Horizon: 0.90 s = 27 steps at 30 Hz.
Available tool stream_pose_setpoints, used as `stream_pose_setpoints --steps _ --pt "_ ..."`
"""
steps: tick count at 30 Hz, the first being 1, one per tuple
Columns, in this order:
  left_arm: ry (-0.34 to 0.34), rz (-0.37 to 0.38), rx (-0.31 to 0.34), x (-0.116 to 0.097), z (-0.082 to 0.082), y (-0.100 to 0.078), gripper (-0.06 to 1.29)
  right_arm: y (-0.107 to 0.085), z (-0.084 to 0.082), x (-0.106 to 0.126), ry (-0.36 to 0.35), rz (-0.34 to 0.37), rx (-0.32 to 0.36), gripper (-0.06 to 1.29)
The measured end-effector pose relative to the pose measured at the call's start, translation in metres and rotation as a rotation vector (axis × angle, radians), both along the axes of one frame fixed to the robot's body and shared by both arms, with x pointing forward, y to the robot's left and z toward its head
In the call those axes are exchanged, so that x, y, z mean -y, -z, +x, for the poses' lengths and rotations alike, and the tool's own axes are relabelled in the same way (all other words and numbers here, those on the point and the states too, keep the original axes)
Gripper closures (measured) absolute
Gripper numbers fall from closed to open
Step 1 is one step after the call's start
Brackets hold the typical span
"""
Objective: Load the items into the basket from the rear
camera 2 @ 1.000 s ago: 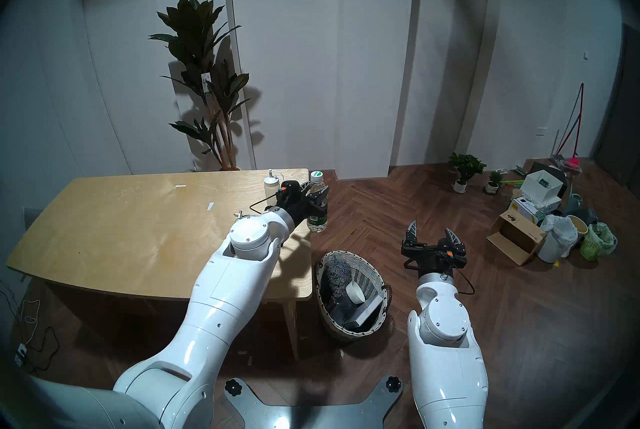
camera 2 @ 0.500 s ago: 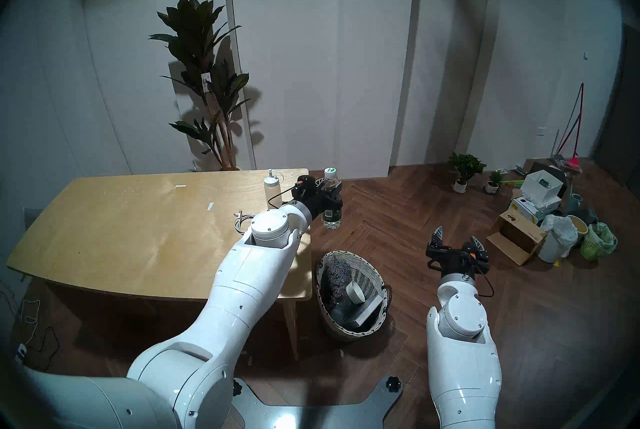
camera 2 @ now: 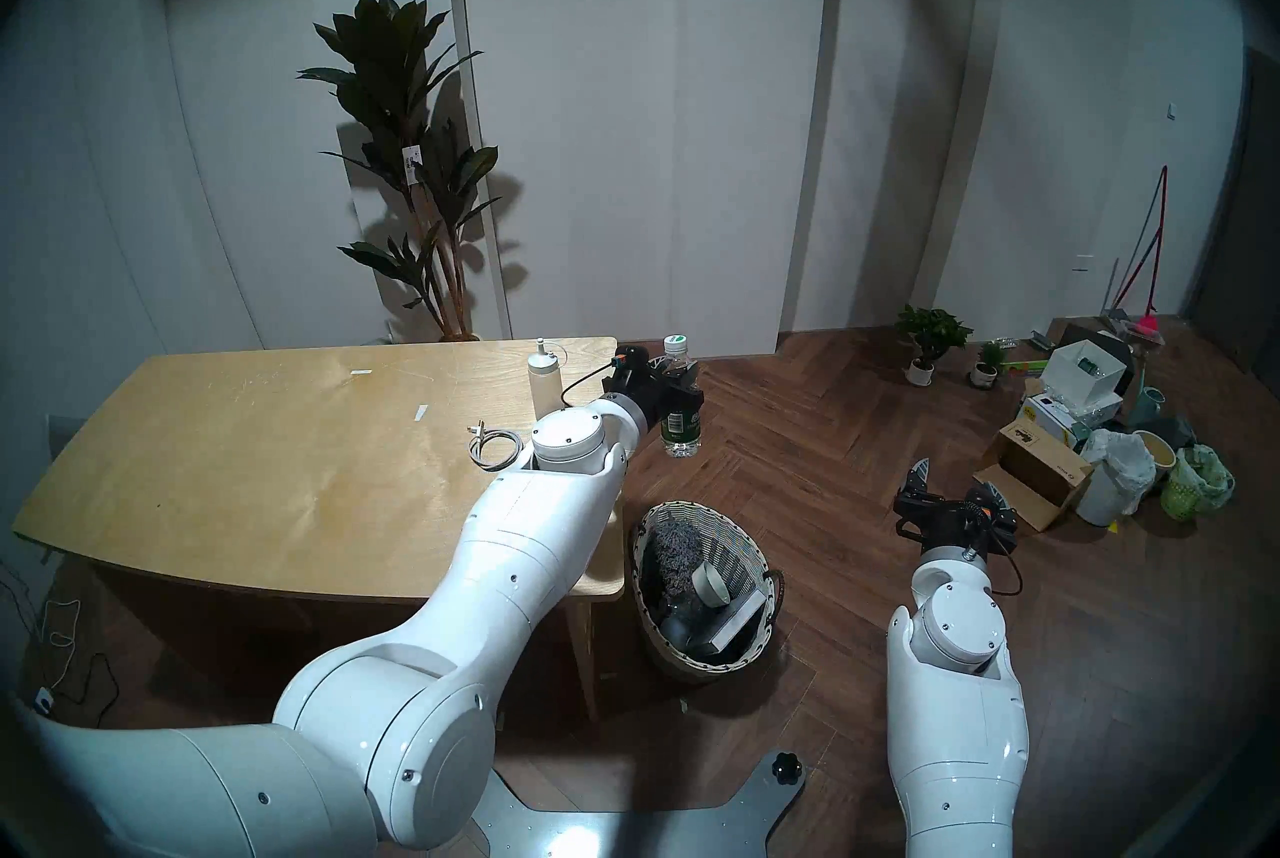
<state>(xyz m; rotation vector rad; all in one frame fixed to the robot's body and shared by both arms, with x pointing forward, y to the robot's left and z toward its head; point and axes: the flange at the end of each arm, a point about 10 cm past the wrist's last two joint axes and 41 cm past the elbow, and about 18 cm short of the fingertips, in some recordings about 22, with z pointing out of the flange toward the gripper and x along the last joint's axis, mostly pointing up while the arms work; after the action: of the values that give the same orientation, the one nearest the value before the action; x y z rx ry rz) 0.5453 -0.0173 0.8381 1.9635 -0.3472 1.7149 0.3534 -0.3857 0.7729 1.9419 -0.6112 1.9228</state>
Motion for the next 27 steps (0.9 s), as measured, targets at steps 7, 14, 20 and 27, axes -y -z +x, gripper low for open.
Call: stream_pose_setpoints --steps 7,14,20,27 --pt "-0.006 -0.005 -0.021 0.011 0.007 -0.003 0.84 0.001 -0.002 0.011 0.028 0.003 -0.004 -0.02" --pt "-0.005 0.003 -0.036 0.022 0.013 -0.005 0.84 0.001 -0.001 0.017 0.040 0.008 -0.002 -0.02" --pt "-0.002 0.005 -0.032 0.029 0.018 -0.011 0.19 0.000 0.001 0.019 0.040 0.011 0.003 -0.02" --pt "0.013 0.015 -0.012 0.033 0.025 -0.018 0.00 -0.002 0.004 0.019 0.028 0.019 0.011 -0.02"
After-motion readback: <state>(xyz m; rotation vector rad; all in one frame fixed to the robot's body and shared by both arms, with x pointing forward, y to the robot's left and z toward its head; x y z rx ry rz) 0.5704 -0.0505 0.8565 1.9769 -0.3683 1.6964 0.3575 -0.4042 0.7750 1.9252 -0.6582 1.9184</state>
